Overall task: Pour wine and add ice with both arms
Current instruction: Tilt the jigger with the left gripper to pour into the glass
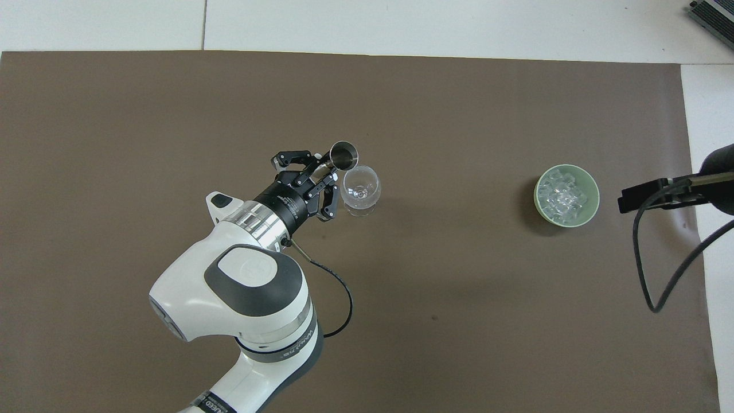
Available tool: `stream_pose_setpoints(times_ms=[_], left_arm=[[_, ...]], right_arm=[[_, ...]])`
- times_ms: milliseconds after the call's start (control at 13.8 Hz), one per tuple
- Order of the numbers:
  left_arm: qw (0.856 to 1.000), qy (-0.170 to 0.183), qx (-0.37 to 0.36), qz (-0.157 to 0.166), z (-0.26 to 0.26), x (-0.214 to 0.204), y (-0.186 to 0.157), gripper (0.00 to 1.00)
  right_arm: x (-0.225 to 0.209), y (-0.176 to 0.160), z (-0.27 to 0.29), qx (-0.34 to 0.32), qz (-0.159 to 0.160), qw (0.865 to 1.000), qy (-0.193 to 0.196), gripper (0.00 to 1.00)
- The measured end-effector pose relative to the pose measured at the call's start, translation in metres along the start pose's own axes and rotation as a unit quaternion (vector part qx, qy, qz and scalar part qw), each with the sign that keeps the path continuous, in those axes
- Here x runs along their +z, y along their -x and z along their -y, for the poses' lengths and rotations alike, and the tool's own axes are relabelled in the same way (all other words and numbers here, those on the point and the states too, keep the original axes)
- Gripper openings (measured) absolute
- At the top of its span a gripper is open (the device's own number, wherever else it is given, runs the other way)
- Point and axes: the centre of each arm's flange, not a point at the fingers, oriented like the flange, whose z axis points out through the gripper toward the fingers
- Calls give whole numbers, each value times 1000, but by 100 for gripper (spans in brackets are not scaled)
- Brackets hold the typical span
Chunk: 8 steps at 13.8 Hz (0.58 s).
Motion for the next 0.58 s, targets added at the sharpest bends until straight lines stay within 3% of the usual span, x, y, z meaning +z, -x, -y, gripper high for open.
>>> stream_pose_setpoints(times_ms=[580], left_arm=[[998, -4, 67, -5, 3, 3, 0, 22]], right_arm=[[0, 0, 0, 0, 0, 1000, 0, 100]])
